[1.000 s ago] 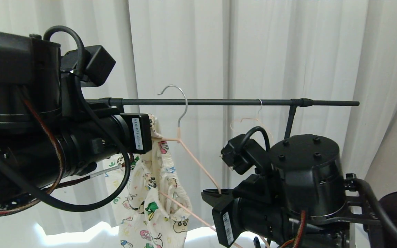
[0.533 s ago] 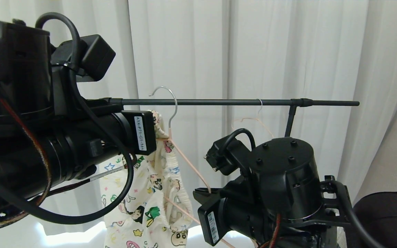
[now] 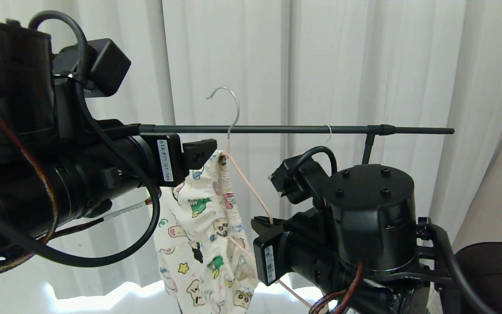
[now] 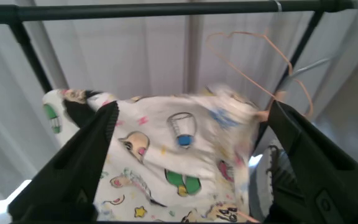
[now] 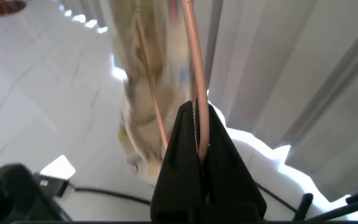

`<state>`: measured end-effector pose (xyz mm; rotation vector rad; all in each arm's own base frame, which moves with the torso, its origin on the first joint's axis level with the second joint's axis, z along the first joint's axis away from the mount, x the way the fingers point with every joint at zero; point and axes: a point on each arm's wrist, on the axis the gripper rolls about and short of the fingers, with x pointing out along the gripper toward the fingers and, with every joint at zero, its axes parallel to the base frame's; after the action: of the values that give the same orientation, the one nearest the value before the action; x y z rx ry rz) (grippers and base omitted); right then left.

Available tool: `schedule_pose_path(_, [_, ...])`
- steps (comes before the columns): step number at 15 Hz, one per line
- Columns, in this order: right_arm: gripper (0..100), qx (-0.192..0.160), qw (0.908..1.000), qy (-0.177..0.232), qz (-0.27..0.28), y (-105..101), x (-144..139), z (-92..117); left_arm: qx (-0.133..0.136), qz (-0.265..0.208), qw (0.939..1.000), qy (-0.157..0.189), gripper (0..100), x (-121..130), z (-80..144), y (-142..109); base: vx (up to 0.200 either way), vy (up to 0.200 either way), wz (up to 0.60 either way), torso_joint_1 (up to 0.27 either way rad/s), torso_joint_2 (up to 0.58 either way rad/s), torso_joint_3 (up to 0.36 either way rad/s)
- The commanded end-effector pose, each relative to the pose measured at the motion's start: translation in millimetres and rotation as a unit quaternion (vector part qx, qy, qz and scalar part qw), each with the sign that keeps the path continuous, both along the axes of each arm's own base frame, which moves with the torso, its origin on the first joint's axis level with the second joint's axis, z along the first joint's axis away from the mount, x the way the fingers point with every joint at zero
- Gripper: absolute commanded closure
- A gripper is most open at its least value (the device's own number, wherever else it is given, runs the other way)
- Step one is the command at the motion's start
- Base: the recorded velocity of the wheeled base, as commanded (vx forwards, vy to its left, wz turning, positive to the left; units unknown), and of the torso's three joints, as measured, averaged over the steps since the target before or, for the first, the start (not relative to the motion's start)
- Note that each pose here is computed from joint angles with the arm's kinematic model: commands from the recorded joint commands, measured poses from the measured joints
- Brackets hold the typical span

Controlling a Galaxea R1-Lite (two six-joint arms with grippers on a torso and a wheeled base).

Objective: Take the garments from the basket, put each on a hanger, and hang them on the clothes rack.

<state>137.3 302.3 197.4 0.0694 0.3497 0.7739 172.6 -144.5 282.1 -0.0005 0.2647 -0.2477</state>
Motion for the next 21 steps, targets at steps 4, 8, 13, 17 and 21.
schedule_pose_path(4, [100, 0.015, 0.9992, -0.017, -0.032, -2.3, 0.4, 6.3, -0.007, 0.003, 0.9999, -0.015, 0, -6.6, 7.9, 9.1, 0.0, 0.0, 0.0, 0.0, 0.0, 0.0])
schedule_pose_path(8, [100, -0.003, 0.9988, -0.04, -0.028, -21.4, -5.6, 11.3, 0.05, -0.019, 0.9985, -0.009, 0, -26.9, -13.0, 30.8, 0.0, 0.0, 0.0, 0.0, 0.0, 0.0])
schedule_pose_path(13, [100, -0.043, 0.996, -0.064, 0.045, -93.4, -37.8, 4.4, 0.073, -0.129, 0.988, -0.044, 0, -57.7, -26.4, 67.1, 0.0, 0.0, 0.0, 0.0, 0.0, 0.0])
schedule_pose_path(17, [100, -0.062, 0.9896, -0.081, 0.101, -124.5, -54.4, -5.9, 0.109, -0.253, 0.96, -0.052, 0, -83.2, -54.5, 78.8, 0.0, 0.0, 0.0, 0.0, 0.0, 0.0])
schedule_pose_path(21, [100, -0.093, 0.9783, -0.096, 0.158, -138.3, -71.0, -21.2, 0.134, -0.382, 0.9121, -0.065, 0, -92.4, -73.9, 78.6, 0.0, 0.0, 0.0, 0.0, 0.0, 0.0])
